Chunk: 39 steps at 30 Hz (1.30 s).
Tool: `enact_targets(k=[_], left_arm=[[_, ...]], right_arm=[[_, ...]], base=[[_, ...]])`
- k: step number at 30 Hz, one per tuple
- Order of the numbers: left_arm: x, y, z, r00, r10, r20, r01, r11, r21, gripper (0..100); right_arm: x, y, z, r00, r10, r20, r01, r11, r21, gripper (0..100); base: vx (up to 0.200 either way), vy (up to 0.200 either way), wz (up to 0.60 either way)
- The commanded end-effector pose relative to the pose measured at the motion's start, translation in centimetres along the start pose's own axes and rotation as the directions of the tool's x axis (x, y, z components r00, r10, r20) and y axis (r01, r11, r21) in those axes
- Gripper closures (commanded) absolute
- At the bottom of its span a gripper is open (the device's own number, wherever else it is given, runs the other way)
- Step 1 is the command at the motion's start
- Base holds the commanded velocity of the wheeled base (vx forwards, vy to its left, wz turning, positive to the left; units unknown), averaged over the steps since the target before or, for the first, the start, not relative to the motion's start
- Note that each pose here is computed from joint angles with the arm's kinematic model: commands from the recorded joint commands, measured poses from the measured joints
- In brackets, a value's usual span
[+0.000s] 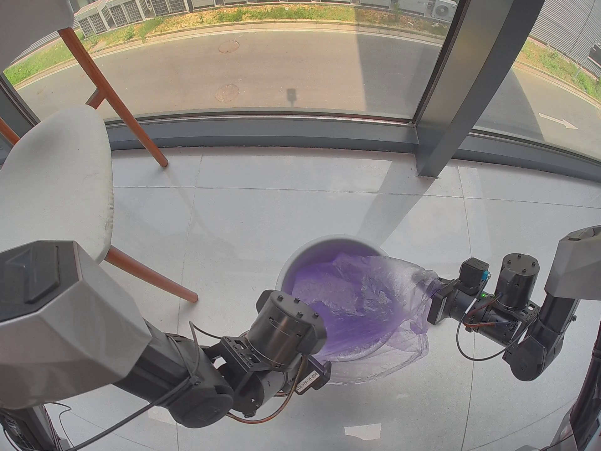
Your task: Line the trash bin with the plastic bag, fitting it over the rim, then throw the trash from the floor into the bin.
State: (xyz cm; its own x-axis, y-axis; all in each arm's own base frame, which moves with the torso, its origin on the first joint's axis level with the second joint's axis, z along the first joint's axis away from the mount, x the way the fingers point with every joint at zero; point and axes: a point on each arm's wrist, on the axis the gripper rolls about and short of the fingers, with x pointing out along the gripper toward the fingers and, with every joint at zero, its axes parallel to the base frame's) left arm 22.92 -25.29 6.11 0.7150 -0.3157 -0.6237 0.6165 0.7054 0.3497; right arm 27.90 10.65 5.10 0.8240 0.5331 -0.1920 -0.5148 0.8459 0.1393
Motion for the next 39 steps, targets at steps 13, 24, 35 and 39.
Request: enact_targets(k=[13, 24, 35, 39], left_arm=[[2.3, -2.8, 1.2, 1.0, 0.016, 0.011, -0.017, 0.994, 0.107, 0], [5.1, -2.6, 2.0, 0.995, 0.097, 0.014, -0.098, 0.987, 0.127, 100], [4.3, 0.8, 3.7, 0.986, 0.156, 0.057, -0.155, 0.988, -0.01, 100], [2.5, 3.0, 4.9, 0.977, 0.188, 0.101, -0.182, 0.981, -0.061, 100]], right_arm=[[0.5, 0.7, 0.4, 1.0, -0.009, 0.029, 0.009, 1.0, -0.006, 100], [0.4, 0.8, 0.7, 0.999, -0.022, 0.041, 0.021, 1.0, 0.007, 100], [0.5, 1.1, 0.9, 0.999, -0.009, 0.048, 0.008, 1.0, 0.016, 100], [0.5, 1.1, 1.4, 0.997, 0.002, 0.071, -0.003, 1.0, 0.021, 100]], base=[[0.0, 0.0, 0.0], [0.0, 0.0, 0.0], [0.0, 0.0, 0.0], [0.0, 0.0, 0.0]])
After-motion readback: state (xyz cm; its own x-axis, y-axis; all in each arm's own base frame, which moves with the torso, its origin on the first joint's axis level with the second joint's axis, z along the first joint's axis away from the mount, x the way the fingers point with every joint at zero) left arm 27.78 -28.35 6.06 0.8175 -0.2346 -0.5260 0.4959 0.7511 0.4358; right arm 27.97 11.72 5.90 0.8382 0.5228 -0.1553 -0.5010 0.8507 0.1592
